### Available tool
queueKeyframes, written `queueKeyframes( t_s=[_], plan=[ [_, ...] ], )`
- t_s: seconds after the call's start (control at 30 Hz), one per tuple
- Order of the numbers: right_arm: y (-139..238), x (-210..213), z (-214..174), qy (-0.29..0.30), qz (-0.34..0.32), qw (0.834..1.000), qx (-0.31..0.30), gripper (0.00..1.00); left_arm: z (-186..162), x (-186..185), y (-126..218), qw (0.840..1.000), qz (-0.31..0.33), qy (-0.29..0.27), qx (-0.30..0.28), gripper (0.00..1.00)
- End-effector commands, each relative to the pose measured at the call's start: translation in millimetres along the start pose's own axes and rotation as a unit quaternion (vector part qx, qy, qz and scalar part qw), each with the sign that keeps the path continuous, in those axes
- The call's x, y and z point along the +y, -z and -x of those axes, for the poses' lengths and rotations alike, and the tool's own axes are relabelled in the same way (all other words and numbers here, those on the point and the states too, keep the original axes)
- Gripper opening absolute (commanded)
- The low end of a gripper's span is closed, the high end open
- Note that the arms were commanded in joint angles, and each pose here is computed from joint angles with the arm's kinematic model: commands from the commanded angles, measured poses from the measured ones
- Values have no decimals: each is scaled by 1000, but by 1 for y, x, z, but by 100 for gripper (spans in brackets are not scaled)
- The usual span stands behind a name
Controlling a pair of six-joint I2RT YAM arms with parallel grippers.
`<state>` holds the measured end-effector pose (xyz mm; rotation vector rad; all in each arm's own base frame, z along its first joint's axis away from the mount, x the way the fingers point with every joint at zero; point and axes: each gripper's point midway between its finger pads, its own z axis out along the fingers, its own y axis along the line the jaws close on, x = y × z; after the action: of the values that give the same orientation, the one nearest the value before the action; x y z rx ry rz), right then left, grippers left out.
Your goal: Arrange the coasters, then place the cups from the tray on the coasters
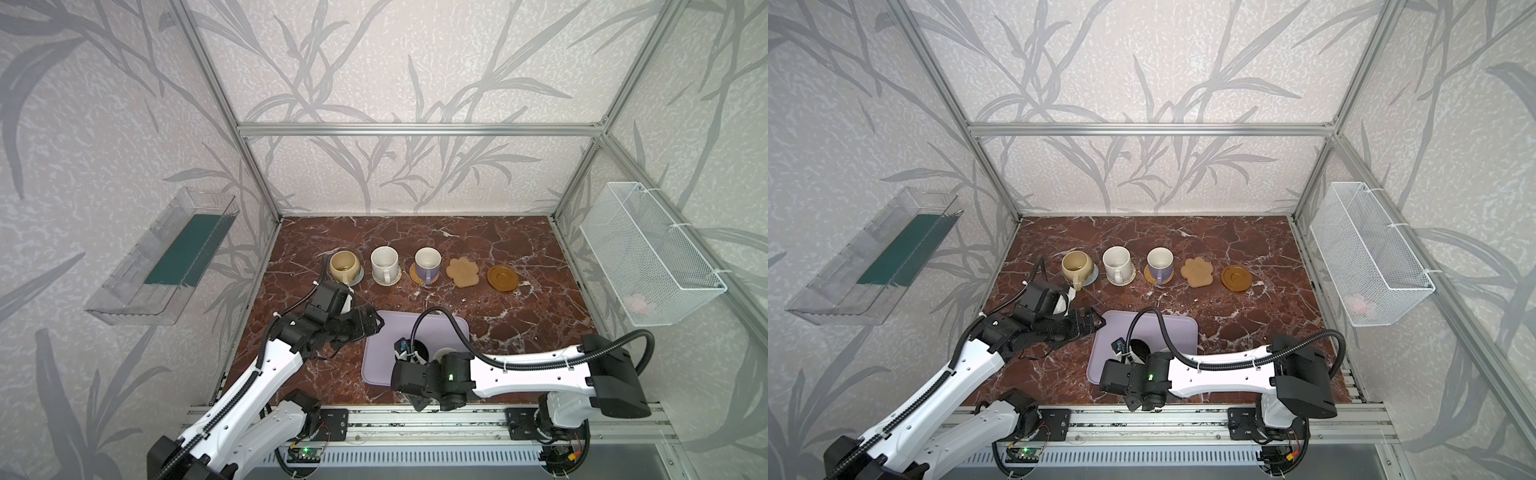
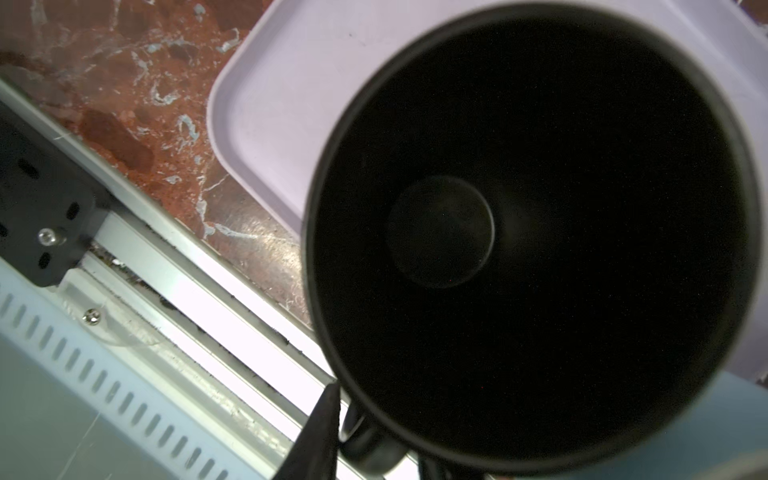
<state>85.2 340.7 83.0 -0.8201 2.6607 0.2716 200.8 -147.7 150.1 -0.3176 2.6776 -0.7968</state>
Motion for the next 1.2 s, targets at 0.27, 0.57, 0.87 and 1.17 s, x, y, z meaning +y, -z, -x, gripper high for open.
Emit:
queueKeyframes(
  t_s=[0.27,0.57,0.87,1.17],
  plan=[
    [-21,-8,40,-27,-41,998,-23,34,4,35,11,997,68,28,-27,99],
    [-37,-14,52,-25,-57,998,-26,37,-3,32,8,997,4,70,-13,98],
    [-50,-17,62,-24,-60,997,-33,35,-12,30,6,993,-30,116,0,99],
    [-51,-17,72,-8,-64,997,-43,32,-13,39,7,992,-19,124,-13,99]
  ],
)
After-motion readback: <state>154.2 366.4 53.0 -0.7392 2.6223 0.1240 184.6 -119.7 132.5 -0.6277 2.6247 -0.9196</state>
